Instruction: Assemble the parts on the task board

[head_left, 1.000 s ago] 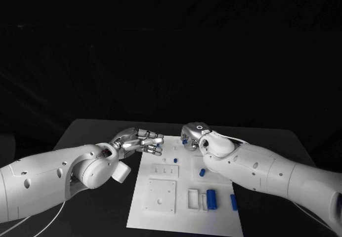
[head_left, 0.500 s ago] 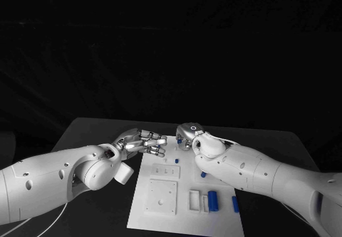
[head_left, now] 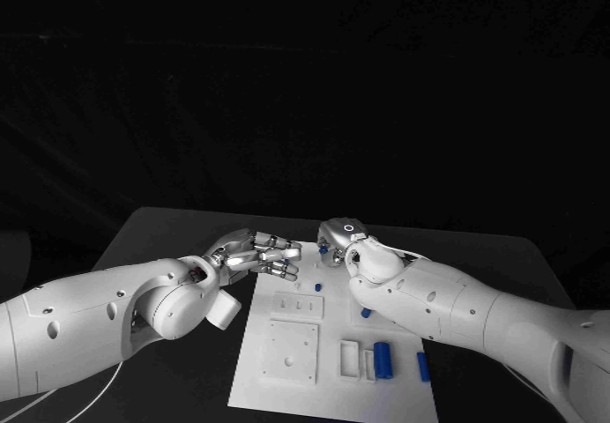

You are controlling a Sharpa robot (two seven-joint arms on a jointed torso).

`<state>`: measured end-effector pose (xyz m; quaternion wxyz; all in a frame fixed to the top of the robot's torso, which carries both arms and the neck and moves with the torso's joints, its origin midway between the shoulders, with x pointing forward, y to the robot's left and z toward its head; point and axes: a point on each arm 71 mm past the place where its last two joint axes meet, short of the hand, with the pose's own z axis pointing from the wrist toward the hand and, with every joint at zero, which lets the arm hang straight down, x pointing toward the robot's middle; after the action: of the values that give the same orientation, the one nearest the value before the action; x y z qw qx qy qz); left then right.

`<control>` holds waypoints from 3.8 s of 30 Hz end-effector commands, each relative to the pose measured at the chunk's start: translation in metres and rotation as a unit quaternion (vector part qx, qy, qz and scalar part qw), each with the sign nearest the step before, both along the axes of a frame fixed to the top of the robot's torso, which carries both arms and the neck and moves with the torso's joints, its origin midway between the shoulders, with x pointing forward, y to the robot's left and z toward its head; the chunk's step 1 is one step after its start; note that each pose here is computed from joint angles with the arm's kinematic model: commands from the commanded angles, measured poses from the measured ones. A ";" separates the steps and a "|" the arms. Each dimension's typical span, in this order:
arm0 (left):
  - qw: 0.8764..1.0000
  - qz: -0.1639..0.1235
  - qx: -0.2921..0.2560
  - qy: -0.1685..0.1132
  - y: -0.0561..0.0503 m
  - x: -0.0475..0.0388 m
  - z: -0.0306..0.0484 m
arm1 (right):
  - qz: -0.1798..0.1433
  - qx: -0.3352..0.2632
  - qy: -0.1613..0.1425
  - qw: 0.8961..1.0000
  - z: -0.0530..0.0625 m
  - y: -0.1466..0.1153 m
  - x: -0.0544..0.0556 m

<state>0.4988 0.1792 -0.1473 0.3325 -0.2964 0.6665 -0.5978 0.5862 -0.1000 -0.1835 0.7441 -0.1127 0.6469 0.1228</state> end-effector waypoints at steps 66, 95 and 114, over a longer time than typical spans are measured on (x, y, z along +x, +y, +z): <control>1.000 -0.010 -0.001 -0.013 -0.008 0.0041 0.0115 | -0.014 0.020 0.008 1.000 -0.015 0.001 0.000; 1.000 0.002 0.002 -0.018 0.004 0.0116 0.0145 | 0.005 0.104 -0.015 0.994 0.001 -0.010 -0.009; 0.999 0.021 0.008 -0.026 0.018 0.0222 0.0136 | -0.004 0.154 0.055 0.986 0.054 -0.084 -0.002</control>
<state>0.5213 0.1992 -0.1362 0.3672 -0.3019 0.6582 -0.5837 0.5836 -0.1860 -0.1226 0.7572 0.0125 0.6210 0.2020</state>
